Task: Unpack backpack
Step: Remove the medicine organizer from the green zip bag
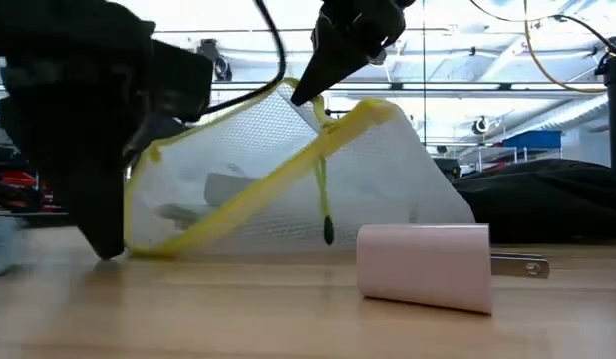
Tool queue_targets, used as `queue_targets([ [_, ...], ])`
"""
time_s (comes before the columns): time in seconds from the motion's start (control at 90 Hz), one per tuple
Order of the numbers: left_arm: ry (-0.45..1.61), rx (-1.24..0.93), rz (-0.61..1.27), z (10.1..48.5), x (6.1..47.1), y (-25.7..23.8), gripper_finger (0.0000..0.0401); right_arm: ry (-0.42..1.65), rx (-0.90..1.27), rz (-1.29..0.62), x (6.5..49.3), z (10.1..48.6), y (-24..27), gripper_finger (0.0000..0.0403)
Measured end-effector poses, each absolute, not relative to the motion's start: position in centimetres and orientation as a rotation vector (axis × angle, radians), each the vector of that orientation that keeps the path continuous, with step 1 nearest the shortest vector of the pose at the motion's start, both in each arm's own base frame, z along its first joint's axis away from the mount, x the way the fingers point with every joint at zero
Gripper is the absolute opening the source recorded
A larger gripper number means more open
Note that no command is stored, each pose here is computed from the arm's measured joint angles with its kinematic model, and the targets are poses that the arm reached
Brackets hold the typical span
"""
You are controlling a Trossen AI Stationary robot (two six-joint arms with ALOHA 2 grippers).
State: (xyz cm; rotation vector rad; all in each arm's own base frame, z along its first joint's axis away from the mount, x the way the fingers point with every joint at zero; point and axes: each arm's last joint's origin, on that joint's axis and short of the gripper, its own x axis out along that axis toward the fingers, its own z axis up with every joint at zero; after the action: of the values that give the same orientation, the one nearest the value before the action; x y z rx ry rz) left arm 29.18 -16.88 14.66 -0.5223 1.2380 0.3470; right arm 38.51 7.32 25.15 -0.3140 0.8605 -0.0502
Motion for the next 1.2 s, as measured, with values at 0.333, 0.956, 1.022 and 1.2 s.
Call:
queue_targets([
  [0.333, 0.962, -0.328, 0.396, 19.7, 30.4, -15.7, 0.0132, 0.869, -0.309, -0.022, 38.5, 25.1, 7.4, 0.0000],
  [0.956, 1.103, 0.243, -0.029, 19.5, 33.0, -10.3, 0.0143, 0.950, -0.141, -0.131, 37.6, 24.8, 6.8, 0.0000],
  [1.022, 1.102, 0.311, -0.074, 19.5, 33.1, -10.1, 0.0158, 0.947, -0.111, -0.150, 37.6, 24.8, 6.6, 0.0000],
  [1.2, 1.009, 0.475, -0.102, 20.0, 34.1, -9.4, 0.0209, 0.941, -0.070, -0.180, 37.7, 24.9, 6.1, 0.0000],
])
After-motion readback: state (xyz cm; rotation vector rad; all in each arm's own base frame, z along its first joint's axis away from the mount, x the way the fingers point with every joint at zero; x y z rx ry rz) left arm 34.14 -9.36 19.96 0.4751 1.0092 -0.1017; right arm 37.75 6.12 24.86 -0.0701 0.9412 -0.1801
